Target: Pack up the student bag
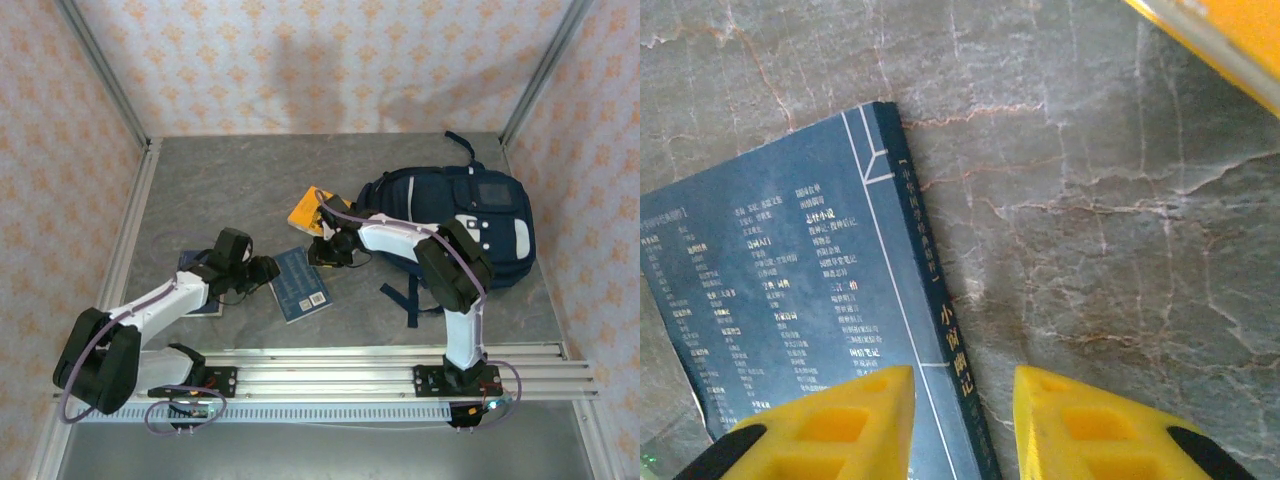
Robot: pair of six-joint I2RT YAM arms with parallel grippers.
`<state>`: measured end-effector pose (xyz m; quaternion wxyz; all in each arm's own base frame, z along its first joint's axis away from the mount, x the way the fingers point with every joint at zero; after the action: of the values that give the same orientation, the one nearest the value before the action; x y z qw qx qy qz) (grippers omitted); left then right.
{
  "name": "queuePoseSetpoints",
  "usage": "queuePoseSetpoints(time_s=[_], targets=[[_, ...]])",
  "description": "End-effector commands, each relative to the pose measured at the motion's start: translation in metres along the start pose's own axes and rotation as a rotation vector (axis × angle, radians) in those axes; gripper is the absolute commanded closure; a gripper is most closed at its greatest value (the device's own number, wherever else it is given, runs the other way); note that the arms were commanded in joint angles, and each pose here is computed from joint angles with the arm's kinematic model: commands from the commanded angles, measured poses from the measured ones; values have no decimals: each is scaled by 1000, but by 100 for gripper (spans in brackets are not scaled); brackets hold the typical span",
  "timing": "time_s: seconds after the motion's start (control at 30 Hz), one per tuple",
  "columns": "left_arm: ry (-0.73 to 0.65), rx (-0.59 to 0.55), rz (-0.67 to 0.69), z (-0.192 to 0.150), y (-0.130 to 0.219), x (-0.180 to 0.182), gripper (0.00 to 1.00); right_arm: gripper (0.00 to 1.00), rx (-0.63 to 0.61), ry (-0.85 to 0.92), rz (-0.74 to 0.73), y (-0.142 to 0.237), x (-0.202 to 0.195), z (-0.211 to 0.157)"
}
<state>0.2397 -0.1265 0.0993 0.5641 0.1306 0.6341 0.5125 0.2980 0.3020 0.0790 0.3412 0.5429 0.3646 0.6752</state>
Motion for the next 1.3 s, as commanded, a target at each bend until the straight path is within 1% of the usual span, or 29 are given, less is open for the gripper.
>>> queuePoseSetpoints(time_s=[0.0,0.17,0.77,1.13,1.27], targets=[[-23,-3,19,-1,0,2,58,68,25,8,-11,-3,-2,-4],[-13,15,22,-4,-5,6,58,68,54,8,19,-11,1,-8],[17,56,60,-8,-24,18,59,70,92,38,80,-18,16,-22],[8,68,107,-11,-26,27,59,67,99,63,13,-20,7,-30],[16,81,111,-13,-31,30,59,67,120,77,53,-24,16,-34]])
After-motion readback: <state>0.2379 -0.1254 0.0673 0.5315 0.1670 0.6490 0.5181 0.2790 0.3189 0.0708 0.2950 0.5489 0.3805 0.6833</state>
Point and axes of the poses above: each hand's point on the last joint's axis, 136 mm out from that joint toward the fingers, its own y axis back along the fingers, its own x axis along the line the jaws close on, z = x × y, the point moved 5 cm from there along y, back along the fingers, and after that the axes turned 1 degree about y, right-handed, at the moved point
